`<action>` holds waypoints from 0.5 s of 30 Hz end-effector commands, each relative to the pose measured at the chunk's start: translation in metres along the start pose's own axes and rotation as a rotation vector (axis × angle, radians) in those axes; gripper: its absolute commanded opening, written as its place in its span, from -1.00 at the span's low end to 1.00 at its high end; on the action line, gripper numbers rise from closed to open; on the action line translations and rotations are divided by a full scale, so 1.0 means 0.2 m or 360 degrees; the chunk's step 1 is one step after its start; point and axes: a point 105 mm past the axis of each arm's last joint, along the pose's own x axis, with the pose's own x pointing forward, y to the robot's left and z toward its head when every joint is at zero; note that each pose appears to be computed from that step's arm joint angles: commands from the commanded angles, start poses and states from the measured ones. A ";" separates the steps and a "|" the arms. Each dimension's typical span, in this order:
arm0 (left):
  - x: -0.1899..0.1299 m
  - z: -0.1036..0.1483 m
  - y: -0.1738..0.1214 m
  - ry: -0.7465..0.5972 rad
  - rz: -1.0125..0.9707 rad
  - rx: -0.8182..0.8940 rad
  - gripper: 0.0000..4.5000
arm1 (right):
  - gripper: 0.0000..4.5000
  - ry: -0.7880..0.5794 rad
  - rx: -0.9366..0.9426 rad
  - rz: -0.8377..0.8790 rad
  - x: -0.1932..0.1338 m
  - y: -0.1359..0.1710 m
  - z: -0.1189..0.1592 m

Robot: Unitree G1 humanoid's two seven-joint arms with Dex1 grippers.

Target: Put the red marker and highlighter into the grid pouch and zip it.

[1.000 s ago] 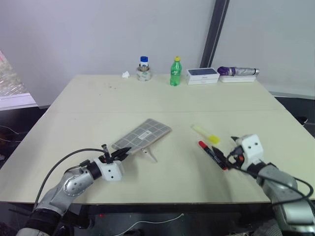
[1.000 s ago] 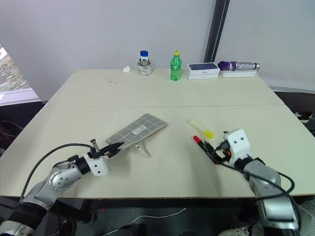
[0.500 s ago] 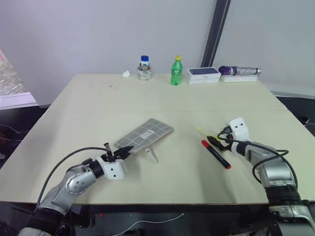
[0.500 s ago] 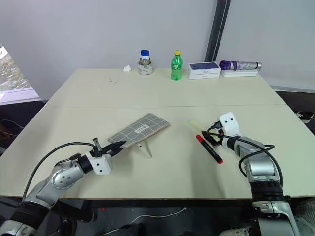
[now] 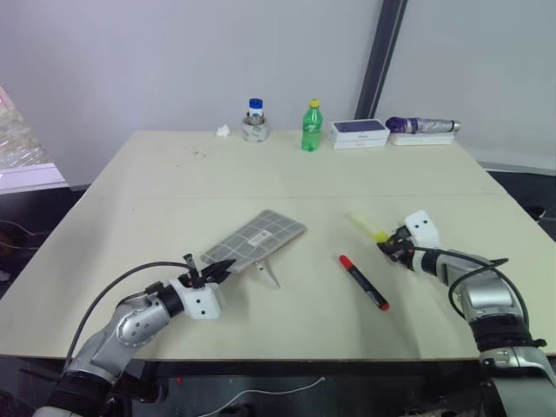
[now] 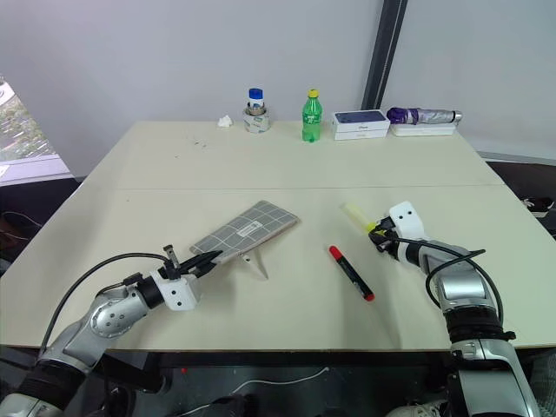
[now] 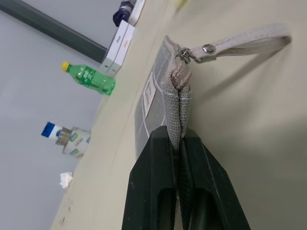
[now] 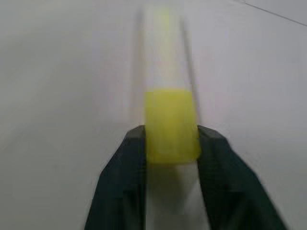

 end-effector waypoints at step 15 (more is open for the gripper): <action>0.04 0.04 0.15 -0.0075 0.0243 -0.0155 -1.00 | -0.62 -0.0371 -0.0315 0.0740 -0.17 0.57 0.30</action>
